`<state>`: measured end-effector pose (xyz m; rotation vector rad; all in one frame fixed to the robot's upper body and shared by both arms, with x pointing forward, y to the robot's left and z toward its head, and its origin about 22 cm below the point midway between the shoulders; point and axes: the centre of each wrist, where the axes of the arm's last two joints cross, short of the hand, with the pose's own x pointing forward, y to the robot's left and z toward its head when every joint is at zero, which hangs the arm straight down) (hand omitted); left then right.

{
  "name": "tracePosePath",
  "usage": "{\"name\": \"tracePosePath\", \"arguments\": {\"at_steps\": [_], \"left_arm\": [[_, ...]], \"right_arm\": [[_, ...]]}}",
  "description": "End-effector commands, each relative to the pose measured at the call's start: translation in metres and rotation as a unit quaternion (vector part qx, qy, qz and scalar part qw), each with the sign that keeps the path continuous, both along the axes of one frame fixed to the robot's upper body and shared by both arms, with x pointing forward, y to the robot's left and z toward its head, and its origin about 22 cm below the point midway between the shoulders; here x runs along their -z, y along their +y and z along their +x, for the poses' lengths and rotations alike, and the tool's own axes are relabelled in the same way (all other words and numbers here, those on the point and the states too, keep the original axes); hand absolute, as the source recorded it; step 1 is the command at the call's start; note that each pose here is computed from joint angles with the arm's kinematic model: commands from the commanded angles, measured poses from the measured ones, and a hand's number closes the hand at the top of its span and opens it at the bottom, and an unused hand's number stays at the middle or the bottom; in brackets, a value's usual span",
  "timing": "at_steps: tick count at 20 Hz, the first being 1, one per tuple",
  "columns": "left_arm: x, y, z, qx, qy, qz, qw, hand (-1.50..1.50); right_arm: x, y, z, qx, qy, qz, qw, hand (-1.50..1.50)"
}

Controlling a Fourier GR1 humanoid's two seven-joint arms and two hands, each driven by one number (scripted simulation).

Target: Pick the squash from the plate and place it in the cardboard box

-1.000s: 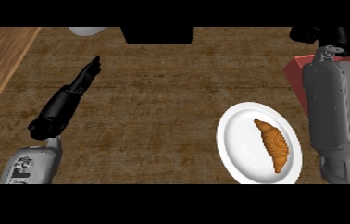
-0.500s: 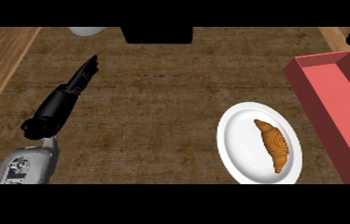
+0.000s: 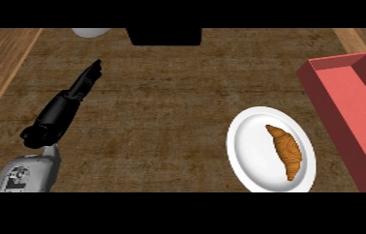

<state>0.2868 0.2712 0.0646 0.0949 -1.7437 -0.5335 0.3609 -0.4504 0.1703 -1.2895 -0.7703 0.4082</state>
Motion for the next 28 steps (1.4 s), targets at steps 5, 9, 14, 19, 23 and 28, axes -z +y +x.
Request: {"name": "tracePosePath", "arguments": {"at_steps": [5, 9, 14, 19, 23, 28], "left_arm": [[-0.013, -0.003, 0.008, 0.004, 0.003, -0.004, 1.0, 0.0], [-0.009, -0.003, -0.002, -0.003, -0.003, 0.001, 1.0, 0.0], [-0.005, 0.006, 0.003, -0.012, -0.004, 0.002, 0.9999, 0.0], [-0.001, 0.006, 0.003, -0.015, -0.001, -0.003, 0.9999, 0.0], [0.001, -0.003, 0.006, 0.002, -0.001, -0.004, 1.0, 0.0], [-0.002, -0.015, -0.006, -0.003, 0.001, -0.006, 1.0, 0.0]], "right_arm": [[0.041, -0.043, -0.023, -0.011, 0.108, 0.082, 0.991, -1.5], [0.027, -0.053, -0.034, -0.095, 0.083, 0.103, 0.987, -1.5], [0.014, -0.054, -0.034, -0.128, -0.123, 0.123, 0.976, -1.5], [0.01, -0.056, -0.032, -0.061, -0.37, 0.271, 0.887, -1.5], [0.009, -0.086, -0.056, 0.006, -0.425, 0.313, 0.849, -1.5], [0.043, -0.113, -0.094, 0.044, -0.477, 0.282, 0.832, -1.5]]}}
